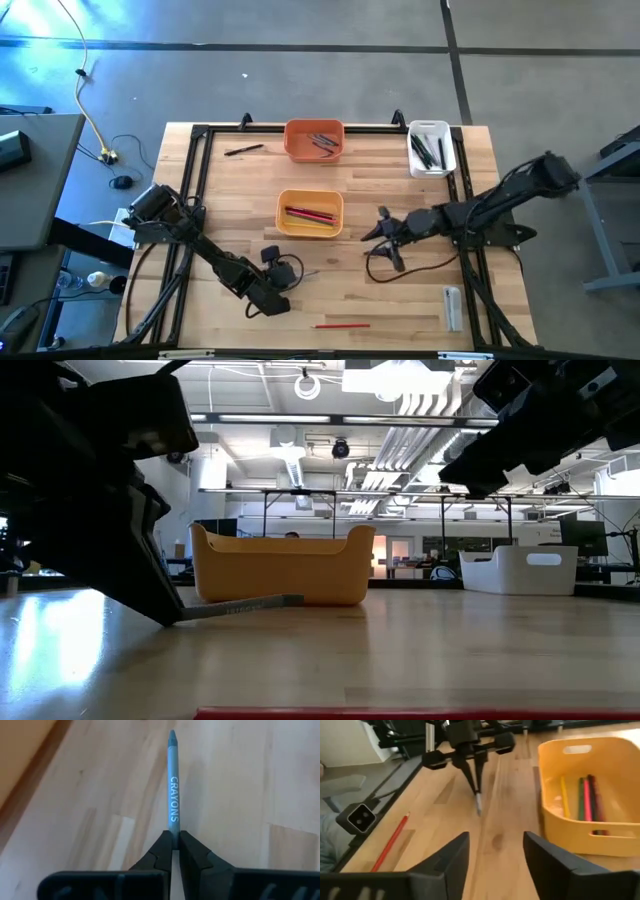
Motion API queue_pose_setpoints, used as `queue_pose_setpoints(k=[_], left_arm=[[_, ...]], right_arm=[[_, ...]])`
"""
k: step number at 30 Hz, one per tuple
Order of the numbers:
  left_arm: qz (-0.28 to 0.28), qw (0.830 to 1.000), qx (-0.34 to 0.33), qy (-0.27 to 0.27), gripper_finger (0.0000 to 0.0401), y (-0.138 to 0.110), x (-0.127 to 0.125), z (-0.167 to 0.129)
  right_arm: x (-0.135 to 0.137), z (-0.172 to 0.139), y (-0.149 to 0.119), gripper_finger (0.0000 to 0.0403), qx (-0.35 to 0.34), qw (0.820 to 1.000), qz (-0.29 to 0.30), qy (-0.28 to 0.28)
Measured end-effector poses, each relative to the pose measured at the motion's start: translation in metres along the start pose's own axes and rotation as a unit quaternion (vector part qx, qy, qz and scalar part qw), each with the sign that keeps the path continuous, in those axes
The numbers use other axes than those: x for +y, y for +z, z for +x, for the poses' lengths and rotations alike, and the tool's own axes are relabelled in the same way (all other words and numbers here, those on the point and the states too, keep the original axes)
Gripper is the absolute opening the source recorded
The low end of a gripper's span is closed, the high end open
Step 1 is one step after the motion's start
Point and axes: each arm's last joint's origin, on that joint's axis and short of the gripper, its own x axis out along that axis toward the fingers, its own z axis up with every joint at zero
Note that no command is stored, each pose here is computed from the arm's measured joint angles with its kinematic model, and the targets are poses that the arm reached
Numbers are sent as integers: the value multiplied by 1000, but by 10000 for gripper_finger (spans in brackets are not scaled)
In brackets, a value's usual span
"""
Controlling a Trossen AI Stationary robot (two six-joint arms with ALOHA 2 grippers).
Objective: Sort crayons/erasers/pens/pencils in bins
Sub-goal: Put the gray crayon into the orange bin
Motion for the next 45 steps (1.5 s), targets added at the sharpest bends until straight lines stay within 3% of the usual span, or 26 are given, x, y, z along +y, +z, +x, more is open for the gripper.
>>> queue_pose_setpoints(k=[5,13,20,45], left_arm=[[-5,1000,-21,11,0,2,0,1],[-12,999,-43,24,0,2,-1,6],[-15,997,-67,20,0,-2,-8,20],[-7,996,-87,6,0,7,-7,28]], right_arm=[[6,16,-11,200,1,1000,10,14],[9,42,-26,204,11,1000,18,20],[13,67,-25,205,31,999,15,36],[16,139,-29,204,78,995,-45,41]])
